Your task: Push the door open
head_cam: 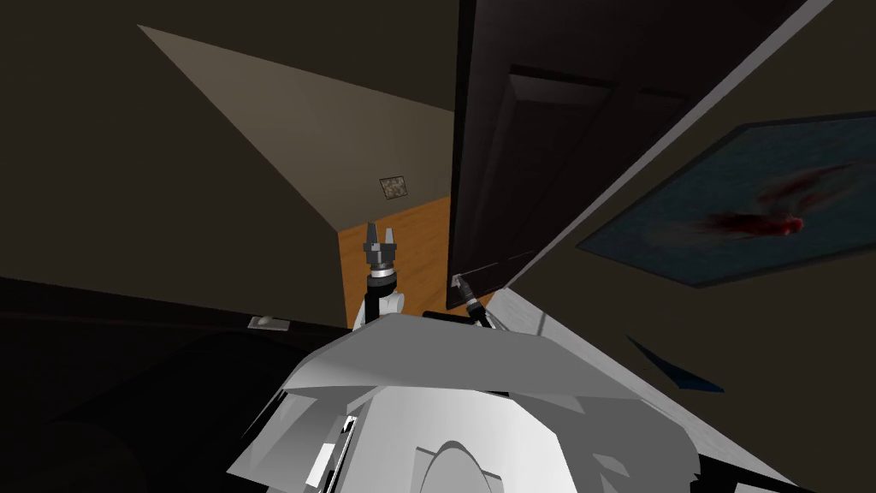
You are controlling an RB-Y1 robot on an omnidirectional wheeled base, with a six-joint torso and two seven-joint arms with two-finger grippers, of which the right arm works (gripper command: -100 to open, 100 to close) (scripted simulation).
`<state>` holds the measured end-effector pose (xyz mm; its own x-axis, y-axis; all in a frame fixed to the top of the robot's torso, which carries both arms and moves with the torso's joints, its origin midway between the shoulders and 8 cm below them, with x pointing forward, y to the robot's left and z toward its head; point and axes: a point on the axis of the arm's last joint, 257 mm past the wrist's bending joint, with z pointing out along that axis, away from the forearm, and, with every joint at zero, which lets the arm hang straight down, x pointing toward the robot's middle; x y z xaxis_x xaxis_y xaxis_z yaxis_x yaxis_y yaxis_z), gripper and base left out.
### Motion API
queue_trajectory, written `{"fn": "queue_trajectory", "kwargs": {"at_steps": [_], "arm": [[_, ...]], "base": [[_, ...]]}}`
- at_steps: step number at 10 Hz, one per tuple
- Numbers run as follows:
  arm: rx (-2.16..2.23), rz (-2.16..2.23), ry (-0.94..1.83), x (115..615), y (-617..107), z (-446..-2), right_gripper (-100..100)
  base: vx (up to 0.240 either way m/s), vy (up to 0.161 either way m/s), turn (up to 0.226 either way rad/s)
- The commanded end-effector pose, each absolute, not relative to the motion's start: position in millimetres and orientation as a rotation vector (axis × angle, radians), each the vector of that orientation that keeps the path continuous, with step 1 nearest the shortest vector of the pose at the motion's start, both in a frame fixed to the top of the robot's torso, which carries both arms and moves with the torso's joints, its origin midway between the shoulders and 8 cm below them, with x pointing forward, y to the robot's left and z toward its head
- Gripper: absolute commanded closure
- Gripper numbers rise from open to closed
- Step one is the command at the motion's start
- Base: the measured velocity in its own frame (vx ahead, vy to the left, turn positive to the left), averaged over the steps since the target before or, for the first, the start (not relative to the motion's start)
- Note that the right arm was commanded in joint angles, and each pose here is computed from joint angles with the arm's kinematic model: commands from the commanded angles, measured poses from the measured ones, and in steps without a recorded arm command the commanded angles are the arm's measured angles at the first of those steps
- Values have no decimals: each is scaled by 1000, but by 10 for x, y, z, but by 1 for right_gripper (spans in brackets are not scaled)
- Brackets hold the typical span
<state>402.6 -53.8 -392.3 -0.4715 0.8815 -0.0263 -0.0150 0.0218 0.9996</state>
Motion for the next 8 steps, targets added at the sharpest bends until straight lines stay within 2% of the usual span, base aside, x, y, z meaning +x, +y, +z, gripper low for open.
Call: {"fn": "queue_trajectory", "kwargs": {"at_steps": [1,5,8], "arm": [[913,1541,1569,4022,-545,-3940,100],[913,1541,1569,4022,-545,-3940,100],[930,1501,1557,4083,-738,-3976,100]], "base": [[-37,-23,18],[-13,-8,0],[121,84,-32]]}}
